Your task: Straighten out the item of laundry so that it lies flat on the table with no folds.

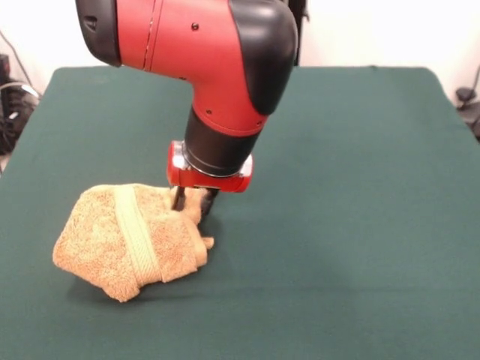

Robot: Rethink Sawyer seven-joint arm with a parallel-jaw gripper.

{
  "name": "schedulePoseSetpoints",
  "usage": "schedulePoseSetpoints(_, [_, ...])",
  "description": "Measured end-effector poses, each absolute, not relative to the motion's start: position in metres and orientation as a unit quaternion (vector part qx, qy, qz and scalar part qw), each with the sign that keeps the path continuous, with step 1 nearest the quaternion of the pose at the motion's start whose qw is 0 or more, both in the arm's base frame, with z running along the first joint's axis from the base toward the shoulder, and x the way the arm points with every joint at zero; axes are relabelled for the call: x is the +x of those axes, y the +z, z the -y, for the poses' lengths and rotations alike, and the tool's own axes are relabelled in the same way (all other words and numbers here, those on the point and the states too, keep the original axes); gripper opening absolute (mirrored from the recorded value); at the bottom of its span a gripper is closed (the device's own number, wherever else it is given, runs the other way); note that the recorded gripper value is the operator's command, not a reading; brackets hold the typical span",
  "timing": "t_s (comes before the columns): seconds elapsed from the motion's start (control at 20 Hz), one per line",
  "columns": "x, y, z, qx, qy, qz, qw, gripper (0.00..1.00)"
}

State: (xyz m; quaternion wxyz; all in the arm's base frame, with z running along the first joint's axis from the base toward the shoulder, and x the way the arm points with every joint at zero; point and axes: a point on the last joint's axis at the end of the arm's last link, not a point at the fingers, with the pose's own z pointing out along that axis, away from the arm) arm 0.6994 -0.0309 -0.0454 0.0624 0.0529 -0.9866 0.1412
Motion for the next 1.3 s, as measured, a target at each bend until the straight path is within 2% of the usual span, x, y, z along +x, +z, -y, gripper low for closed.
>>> schedulePoseSetpoints(0.85, [0.700, -0.041, 0.031, 0.052, 0.144, 0.986, 0.066, 0.00])
schedulePoseSetpoints(1.3, [0.704, -0.016, 0.033, 0.033, 0.137, 0.986, 0.085, 0.00])
